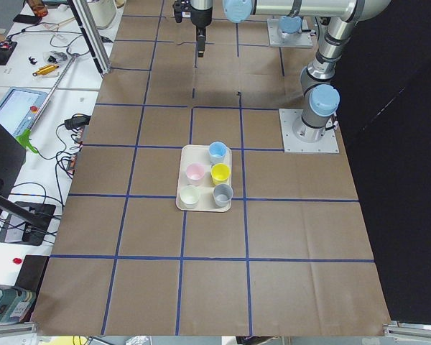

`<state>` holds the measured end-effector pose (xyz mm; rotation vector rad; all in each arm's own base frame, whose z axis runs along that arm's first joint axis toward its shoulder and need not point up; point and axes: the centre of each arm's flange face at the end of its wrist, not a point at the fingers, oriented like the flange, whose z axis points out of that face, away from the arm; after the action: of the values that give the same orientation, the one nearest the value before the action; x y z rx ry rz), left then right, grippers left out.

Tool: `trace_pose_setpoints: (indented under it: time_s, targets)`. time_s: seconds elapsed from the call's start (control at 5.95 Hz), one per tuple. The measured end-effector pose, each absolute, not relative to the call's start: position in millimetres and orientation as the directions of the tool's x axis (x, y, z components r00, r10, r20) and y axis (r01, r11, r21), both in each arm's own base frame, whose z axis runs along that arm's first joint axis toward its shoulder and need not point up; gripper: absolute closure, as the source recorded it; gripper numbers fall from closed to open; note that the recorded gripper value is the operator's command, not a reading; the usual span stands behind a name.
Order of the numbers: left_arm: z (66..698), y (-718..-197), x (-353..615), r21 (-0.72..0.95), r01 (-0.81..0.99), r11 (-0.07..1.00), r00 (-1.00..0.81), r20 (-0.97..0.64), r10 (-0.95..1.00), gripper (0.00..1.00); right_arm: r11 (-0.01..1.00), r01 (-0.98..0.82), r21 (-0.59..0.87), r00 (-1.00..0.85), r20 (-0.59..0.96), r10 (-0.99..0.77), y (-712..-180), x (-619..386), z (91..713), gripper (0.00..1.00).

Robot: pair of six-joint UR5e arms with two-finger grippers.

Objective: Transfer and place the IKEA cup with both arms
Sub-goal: 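Move the right gripper toward the light blue cup on the wire rack, then lower the right gripper and close it on the light blue cup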

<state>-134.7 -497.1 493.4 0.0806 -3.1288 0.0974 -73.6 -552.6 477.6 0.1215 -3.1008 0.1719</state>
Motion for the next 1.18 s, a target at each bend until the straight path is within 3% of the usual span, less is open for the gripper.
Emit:
trace_pose_setpoints:
  time_s: [0.5,1.18]
  targets:
    - [506.1,-494.8,-132.6,-0.082,-0.035,0.996,-0.999,-0.004,-0.036,0.00,0.978,-0.186,-0.095,-0.982,0.044,-0.182,-610.6,-156.2,443.6,0.00]
    - [499.3,-490.4,-132.7,-0.069,-0.036,0.997,-0.999,0.000,-0.036,0.01,0.981,-0.192,0.003,-0.981,-0.034,-0.192,-615.9,-162.1,356.3,0.00]
